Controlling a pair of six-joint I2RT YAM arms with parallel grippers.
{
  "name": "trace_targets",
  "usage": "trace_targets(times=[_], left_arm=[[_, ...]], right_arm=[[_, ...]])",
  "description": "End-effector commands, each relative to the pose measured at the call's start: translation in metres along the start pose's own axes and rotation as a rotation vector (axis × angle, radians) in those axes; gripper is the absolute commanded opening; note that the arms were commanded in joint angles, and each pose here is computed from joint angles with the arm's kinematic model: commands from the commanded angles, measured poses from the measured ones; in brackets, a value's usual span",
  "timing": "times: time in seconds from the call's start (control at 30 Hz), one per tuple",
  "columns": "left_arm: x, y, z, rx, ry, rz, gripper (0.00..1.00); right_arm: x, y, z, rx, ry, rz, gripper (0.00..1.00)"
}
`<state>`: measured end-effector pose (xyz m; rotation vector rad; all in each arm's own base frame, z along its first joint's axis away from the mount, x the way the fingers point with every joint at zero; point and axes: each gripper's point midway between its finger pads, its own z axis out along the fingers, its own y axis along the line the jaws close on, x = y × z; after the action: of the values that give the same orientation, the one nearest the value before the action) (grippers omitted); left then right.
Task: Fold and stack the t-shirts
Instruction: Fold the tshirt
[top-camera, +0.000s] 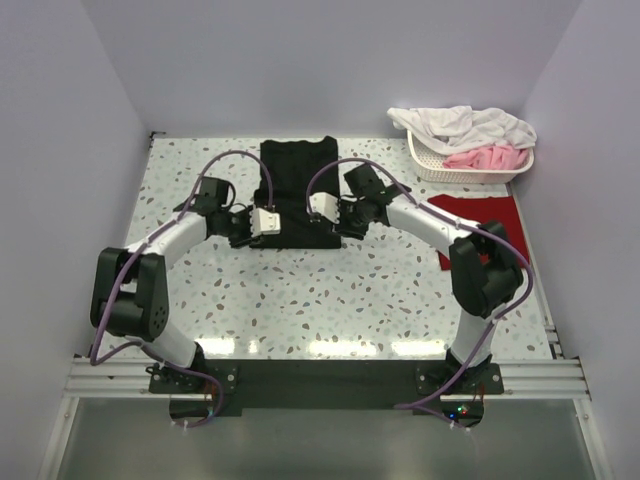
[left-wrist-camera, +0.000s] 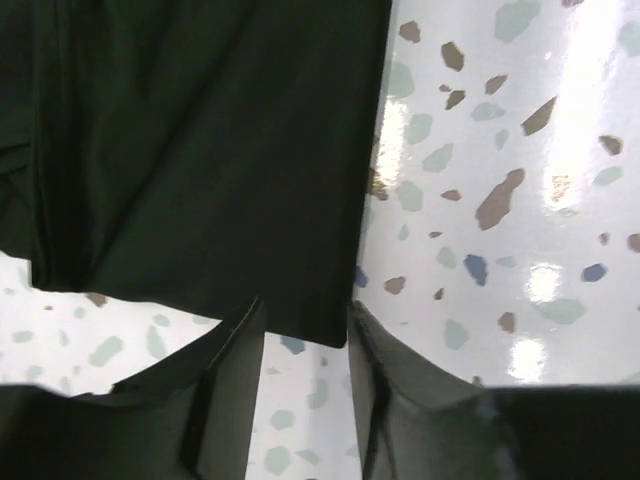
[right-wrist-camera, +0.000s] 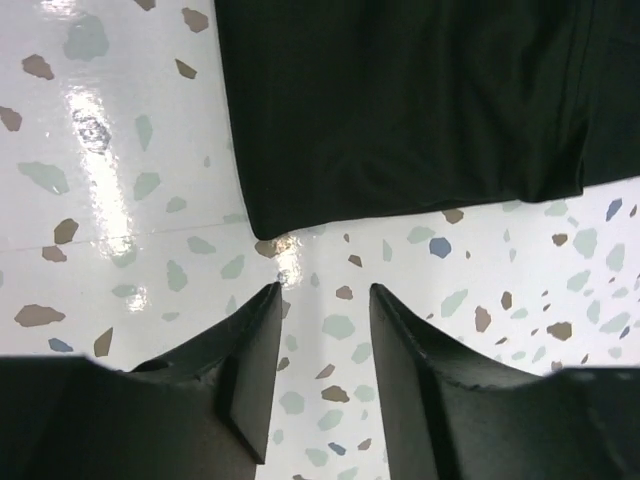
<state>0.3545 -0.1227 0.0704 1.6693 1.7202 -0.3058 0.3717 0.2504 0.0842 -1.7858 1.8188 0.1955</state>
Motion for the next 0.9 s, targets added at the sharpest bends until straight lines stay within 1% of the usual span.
trace_targets(times=[0.0,0.07,0.23,0.43,0.6,0.7,0.73,0.77,0.8,0.83,0.87], left_arm=[[-0.015,-0.012,-0.007,0.024,-0.057,0.022,0.47],[-0.011,-0.017,-0.004,0.019,-0.06,0.045,0.51],[0.007,-0.022,0.006,0.031,-0.017,0.074,0.52],[0.019,-0.016,0.02,0.026,0.004,0.095,0.52],[0.03,-0.013,0.031,0.032,0.028,0.099,0.5],[0.038,-0.018,0.036,0.049,0.054,0.102,0.46],[0.04,-0.02,0.037,0.051,0.062,0.102,0.43],[0.041,-0.021,0.037,0.054,0.066,0.103,0.34],[0.042,-0.023,0.037,0.058,0.071,0.101,0.28],[0.041,-0.024,0.037,0.061,0.072,0.101,0.22],[0.041,-0.024,0.035,0.059,0.071,0.099,0.12]], right_arm=[[-0.013,0.013,-0.007,-0.049,-0.049,-0.017,0.46],[-0.019,0.013,-0.003,-0.027,-0.066,-0.051,0.53],[-0.013,0.028,0.019,-0.068,-0.049,-0.078,0.54],[-0.012,0.032,0.044,-0.07,-0.05,-0.086,0.49],[0.007,0.037,0.065,-0.067,0.006,-0.097,0.43],[0.015,0.041,0.069,-0.07,0.023,-0.109,0.32],[0.016,0.04,0.07,-0.064,0.024,-0.111,0.18],[0.017,0.041,0.07,-0.064,0.026,-0.108,0.1],[0.016,0.04,0.069,-0.056,0.027,-0.107,0.04],[0.017,0.04,0.068,-0.058,0.031,-0.104,0.0],[0.015,0.04,0.067,-0.056,0.027,-0.097,0.0]])
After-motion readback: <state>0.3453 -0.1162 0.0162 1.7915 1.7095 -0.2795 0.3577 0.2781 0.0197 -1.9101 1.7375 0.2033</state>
